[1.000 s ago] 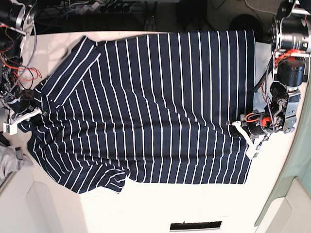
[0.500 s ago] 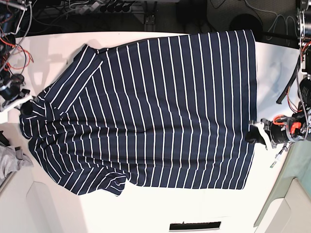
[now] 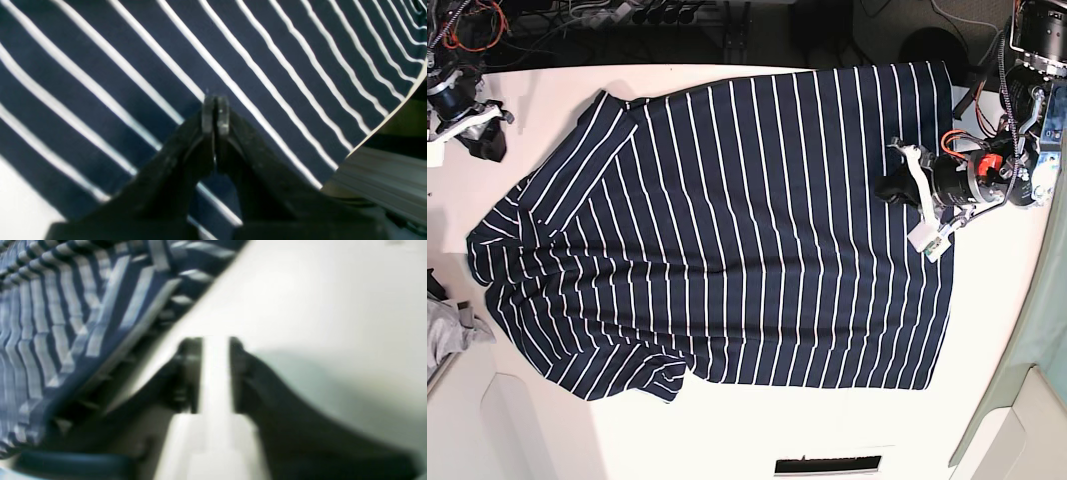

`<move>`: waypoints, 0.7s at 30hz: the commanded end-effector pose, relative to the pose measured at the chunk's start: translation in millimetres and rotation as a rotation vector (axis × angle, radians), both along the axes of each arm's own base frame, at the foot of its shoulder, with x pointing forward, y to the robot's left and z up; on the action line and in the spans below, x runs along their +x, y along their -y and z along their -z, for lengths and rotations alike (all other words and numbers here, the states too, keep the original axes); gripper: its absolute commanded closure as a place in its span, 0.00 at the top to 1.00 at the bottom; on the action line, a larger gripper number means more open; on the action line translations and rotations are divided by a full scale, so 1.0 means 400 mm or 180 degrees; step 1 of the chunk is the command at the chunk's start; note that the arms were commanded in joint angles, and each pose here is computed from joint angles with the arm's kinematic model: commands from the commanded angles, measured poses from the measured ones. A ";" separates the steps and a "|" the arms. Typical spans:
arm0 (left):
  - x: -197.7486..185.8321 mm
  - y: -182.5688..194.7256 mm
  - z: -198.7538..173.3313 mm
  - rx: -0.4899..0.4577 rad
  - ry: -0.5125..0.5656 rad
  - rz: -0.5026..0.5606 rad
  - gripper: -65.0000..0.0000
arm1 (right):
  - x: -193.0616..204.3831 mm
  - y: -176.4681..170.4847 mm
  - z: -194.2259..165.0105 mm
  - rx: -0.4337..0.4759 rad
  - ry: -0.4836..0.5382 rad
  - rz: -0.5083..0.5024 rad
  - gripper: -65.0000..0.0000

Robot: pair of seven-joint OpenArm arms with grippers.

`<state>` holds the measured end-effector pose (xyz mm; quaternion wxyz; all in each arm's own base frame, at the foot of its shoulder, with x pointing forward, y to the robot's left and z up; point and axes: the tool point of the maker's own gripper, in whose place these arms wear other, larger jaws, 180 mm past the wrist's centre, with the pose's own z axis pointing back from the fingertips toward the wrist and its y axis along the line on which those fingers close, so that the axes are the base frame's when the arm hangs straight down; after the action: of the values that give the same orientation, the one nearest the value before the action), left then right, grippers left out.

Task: Layout the t-shirt on the table in an organized manner, then fold the t-shirt properly
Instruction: 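Release the shirt and lift both grippers away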

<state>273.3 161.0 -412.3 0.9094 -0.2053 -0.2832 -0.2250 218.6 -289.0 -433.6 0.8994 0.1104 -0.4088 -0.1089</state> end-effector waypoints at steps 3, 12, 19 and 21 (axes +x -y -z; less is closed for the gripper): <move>0.029 0.028 -0.029 -0.0116 0.0162 0.0004 0.00 | 0.026 -0.007 -0.031 0.0107 0.0218 0.0069 0.44; 0.026 0.018 -0.013 0.0061 0.0160 0.0035 0.00 | 0.075 -0.089 -0.035 0.0459 0.0380 0.0114 0.44; 0.030 0.020 -0.016 0.0038 0.0192 0.0025 0.00 | 0.106 -0.128 -0.042 0.0601 0.0484 0.0152 0.44; 0.032 0.020 -0.017 0.0031 0.0204 0.0022 0.00 | 0.113 -0.135 -0.045 0.0627 0.0509 0.0159 0.44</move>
<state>274.2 152.1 -418.8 0.9093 -0.1932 -0.2857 -0.2327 255.0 -230.9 -428.7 0.8580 0.1938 -0.4459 -0.1655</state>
